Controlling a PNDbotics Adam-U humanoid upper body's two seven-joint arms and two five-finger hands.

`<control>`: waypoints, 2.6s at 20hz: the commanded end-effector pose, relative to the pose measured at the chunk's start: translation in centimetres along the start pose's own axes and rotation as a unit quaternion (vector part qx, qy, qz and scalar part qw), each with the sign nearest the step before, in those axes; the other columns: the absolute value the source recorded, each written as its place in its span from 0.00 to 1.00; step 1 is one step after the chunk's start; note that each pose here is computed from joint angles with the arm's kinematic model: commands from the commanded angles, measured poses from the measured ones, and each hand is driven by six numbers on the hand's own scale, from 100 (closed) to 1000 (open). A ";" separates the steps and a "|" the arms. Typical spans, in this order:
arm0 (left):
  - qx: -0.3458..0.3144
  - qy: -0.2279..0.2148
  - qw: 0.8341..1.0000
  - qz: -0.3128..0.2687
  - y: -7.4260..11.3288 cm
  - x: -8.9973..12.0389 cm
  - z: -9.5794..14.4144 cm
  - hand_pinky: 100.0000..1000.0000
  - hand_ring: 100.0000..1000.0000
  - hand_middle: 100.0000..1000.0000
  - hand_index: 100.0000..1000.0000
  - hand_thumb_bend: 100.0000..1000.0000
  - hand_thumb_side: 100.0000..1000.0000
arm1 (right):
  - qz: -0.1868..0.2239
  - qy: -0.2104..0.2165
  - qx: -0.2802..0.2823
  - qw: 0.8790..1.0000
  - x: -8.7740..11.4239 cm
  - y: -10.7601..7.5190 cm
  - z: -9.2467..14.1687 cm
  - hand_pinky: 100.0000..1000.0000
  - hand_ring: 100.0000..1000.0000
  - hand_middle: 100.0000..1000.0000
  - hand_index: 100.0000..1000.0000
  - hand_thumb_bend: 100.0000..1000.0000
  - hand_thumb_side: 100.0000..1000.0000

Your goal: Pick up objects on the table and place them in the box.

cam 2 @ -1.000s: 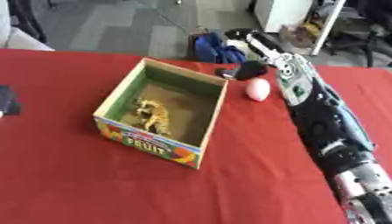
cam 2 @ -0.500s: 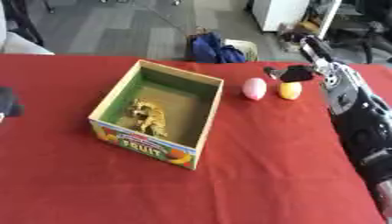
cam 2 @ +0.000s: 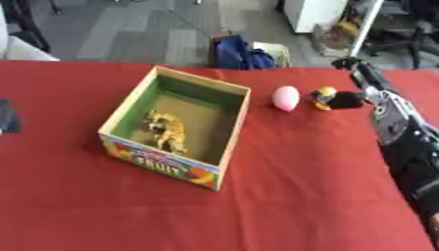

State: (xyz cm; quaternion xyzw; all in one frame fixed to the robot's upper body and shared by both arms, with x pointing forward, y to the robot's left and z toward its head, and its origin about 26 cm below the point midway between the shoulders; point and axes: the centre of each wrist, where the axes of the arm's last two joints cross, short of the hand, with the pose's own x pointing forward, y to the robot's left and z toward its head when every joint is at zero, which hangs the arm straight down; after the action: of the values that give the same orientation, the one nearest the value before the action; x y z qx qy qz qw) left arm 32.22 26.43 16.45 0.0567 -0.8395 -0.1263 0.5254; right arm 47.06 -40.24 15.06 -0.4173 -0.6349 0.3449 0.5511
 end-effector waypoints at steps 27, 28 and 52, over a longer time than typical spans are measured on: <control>-0.008 -0.023 1.000 -0.017 0.4 1.1 -0.2 0.65 0.57 0.53 0.66 0.34 0.43 | 0.011 0.096 -0.164 0.982 -0.7 -0.8 0.0 0.75 0.70 0.57 0.76 0.22 0.09; -0.009 -0.023 1.000 -0.017 0.4 1.1 -0.3 0.65 0.57 0.53 0.66 0.34 0.43 | 0.011 0.098 -0.173 0.980 -0.7 -0.8 0.0 0.75 0.70 0.57 0.76 0.22 0.09; -0.015 -0.024 1.000 -0.014 0.2 1.1 -0.3 0.65 0.57 0.53 0.67 0.33 0.44 | -0.013 0.072 -0.218 0.973 0.9 -0.7 -0.6 0.61 0.48 0.11 0.25 0.00 0.00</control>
State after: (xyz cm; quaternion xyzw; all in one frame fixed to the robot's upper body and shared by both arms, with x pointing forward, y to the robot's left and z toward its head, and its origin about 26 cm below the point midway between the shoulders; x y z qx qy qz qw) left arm 32.21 26.18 16.66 0.0523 -0.8423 -0.1383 0.5184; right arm 47.31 -39.31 13.94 -0.5337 -0.6412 0.1795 0.5213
